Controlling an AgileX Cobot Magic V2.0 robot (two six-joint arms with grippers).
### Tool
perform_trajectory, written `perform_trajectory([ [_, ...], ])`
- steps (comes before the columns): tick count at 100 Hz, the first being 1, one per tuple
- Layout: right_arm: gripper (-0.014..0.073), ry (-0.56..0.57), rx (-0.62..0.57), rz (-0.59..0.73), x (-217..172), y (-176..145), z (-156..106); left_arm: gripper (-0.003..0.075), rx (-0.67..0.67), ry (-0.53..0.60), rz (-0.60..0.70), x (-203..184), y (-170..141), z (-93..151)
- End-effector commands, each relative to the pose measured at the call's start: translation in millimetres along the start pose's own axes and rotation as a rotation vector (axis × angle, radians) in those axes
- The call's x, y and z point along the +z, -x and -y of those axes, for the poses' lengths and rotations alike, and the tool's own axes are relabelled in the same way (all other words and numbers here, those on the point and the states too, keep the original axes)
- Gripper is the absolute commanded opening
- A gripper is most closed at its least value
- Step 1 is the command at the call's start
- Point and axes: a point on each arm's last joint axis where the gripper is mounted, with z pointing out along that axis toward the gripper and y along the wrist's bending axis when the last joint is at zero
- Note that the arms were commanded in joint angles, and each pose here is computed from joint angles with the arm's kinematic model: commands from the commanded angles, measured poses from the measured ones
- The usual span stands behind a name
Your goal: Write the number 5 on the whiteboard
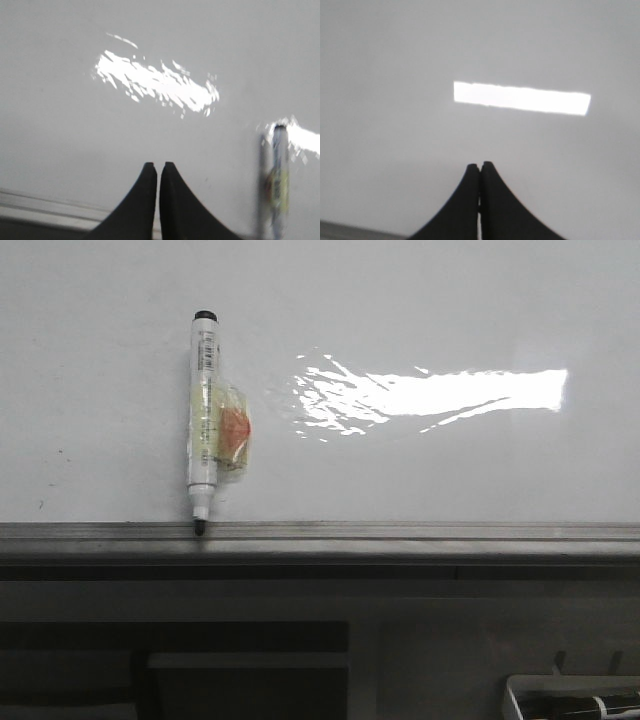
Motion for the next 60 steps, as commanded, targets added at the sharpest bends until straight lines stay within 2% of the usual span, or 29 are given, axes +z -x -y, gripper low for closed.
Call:
perform_trajectory([
  [1, -0.0061, -0.008, 0.064, 0.184, -2.6, 10.7, 0.3, -0.002, -0.208, -0.009, 0.137, -2.4, 8.2, -2.9],
  [6, -0.0061, -0.009, 0.142, 0.206, -3.0, 12.5, 1.1, -0.002, -0.286, -0.012, 0.133, -2.3, 7.9, -3.1],
  [11, -0.0061, -0.013, 0.184, 0.208, -3.0, 12.6, 1.9, -0.002, -0.304, -0.013, 0.133, -2.3, 7.8, -3.2],
  [25, -0.0061, -0.026, 0.352, 0.18, -2.5, 10.9, 4.3, -0.002, -0.303, -0.015, 0.141, -2.6, 9.5, -2.4],
  [32, -0.0061, -0.026, 0.371, 0.198, -3.5, 18.1, 5.5, -0.002, -0.277, -0.022, 0.156, -3.4, 13.7, -0.1],
  [42, -0.0061, -0.02, 0.378, 0.245, -6.8, 38.2, 8.1, -0.002, -0.114, -0.045, 0.192, -6.7, 28.8, 10.7],
  [48, -0.0061, -0.007, 0.378, 0.223, -8.5, 52.0, 8.7, -0.002, 0.002, -0.056, 0.196, -8.1, 39.6, 19.5],
  [60, -0.0061, 0.024, 0.371, 0.097, -8.1, 72.0, 8.0, -0.002, 0.218, -0.037, 0.069, -1.2, 54.7, 35.3],
])
